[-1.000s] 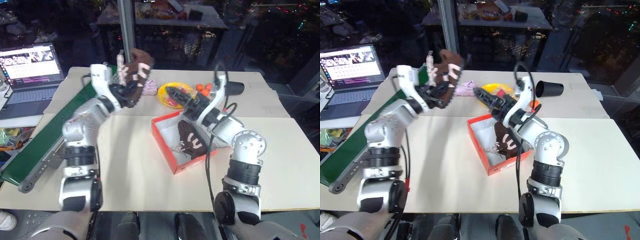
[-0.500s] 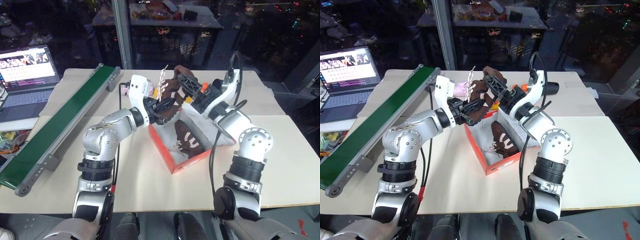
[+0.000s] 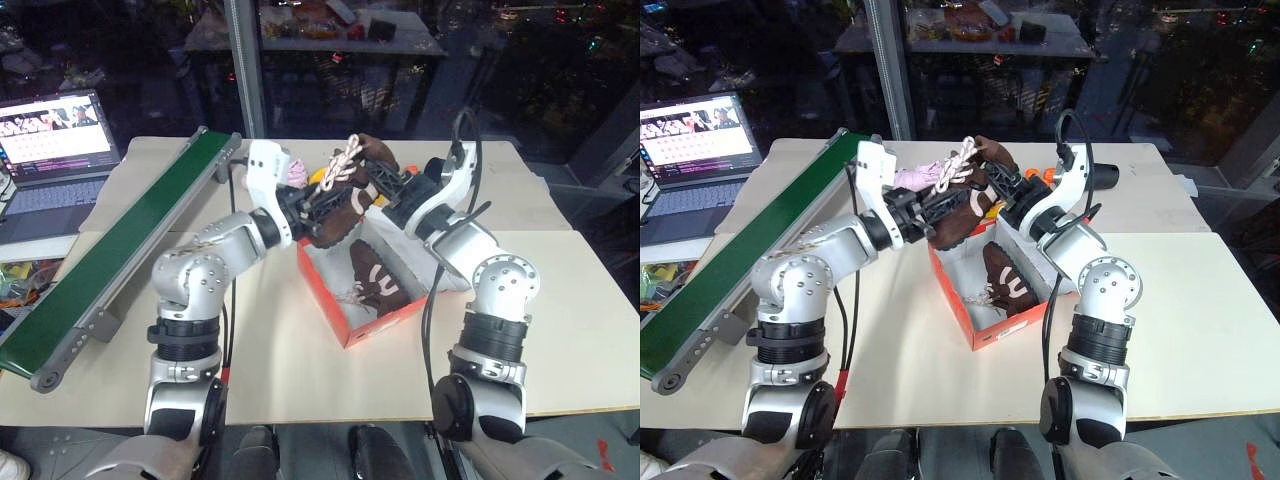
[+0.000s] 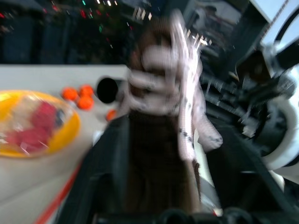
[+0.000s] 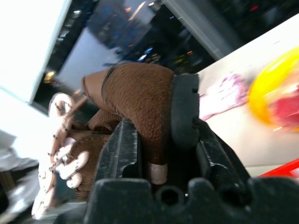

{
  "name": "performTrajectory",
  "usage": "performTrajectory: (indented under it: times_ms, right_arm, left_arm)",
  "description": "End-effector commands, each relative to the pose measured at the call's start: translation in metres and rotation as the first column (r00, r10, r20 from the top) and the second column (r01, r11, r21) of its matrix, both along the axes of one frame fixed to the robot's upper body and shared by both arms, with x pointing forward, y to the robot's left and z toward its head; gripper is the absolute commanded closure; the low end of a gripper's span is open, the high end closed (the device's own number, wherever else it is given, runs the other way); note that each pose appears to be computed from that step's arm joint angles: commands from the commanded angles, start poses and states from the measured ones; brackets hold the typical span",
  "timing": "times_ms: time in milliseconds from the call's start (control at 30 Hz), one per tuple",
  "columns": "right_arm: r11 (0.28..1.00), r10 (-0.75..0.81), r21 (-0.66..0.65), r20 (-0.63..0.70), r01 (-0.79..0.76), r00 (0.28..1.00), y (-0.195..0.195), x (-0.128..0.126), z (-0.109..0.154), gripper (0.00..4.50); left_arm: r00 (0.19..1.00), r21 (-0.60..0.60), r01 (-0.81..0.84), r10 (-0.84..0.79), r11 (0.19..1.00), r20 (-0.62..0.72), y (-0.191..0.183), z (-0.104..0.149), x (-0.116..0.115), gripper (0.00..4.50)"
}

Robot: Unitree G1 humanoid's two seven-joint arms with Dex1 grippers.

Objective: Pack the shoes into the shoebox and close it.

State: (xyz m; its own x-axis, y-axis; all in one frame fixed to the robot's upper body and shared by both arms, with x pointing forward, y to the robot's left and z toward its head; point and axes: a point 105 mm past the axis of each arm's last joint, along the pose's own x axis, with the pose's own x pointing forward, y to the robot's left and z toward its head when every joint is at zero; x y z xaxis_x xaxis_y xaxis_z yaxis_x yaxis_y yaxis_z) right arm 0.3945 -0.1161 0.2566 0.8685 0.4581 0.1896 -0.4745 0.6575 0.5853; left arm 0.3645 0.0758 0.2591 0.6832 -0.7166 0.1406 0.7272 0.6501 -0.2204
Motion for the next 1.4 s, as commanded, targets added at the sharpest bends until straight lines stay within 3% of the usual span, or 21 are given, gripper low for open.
performTrajectory:
  times_ms: [33,167,367,567,833,1067,1167,1267,1400]
  right_arm:
    - [0.991,-0.069,-0.099,0.156,0.085,0.985,-0.021,0.001,0.039,3.77]
    - [0.973,-0.051,-0.214,0.157,0.084,0.986,-0.033,0.002,0.046,3.79]
    - [0.887,0.152,-0.436,-0.037,-0.153,0.988,-0.017,-0.009,0.0,3.79]
    - [0.856,0.247,-0.417,-0.191,-0.307,0.95,-0.004,-0.02,-0.048,3.79]
    - [0.787,0.297,-0.465,-0.293,-0.407,0.909,0.011,-0.026,-0.087,3.79]
    - [0.534,0.336,-0.668,-0.395,-0.519,0.855,0.034,-0.022,-0.139,3.79]
    - [0.375,0.338,-0.738,-0.454,-0.561,0.824,0.038,-0.016,-0.166,3.79]
    - [0.275,0.341,-0.763,-0.492,-0.585,0.801,0.038,-0.011,-0.183,3.79]
    - [0.056,0.346,-0.809,-0.534,-0.586,0.771,0.036,-0.007,-0.211,3.79]
  left_arm:
    - [0.991,0.025,-0.128,0.126,0.992,0.047,0.047,0.011,0.01,0.42]
    - [0.97,0.089,-0.243,0.24,0.966,0.044,0.09,0.004,0.017,0.37]
    - [0.964,0.216,-0.262,0.264,0.941,0.021,0.104,-0.026,0.009,0.37]
    - [0.97,0.219,-0.235,0.243,0.947,-0.008,0.094,-0.042,0.001,0.37]
    - [0.966,0.253,-0.245,0.258,0.936,-0.02,0.096,-0.052,-0.003,0.37]
    - [0.966,0.271,-0.246,0.258,0.93,-0.008,0.092,-0.055,-0.003,0.37]
    - [0.965,0.279,-0.25,0.262,0.927,-0.004,0.091,-0.058,-0.006,0.37]
    - [0.964,0.284,-0.254,0.265,0.925,-0.002,0.091,-0.061,-0.01,0.37]
    - [0.961,0.29,-0.263,0.276,0.92,-0.001,0.091,-0.064,-0.013,0.37]
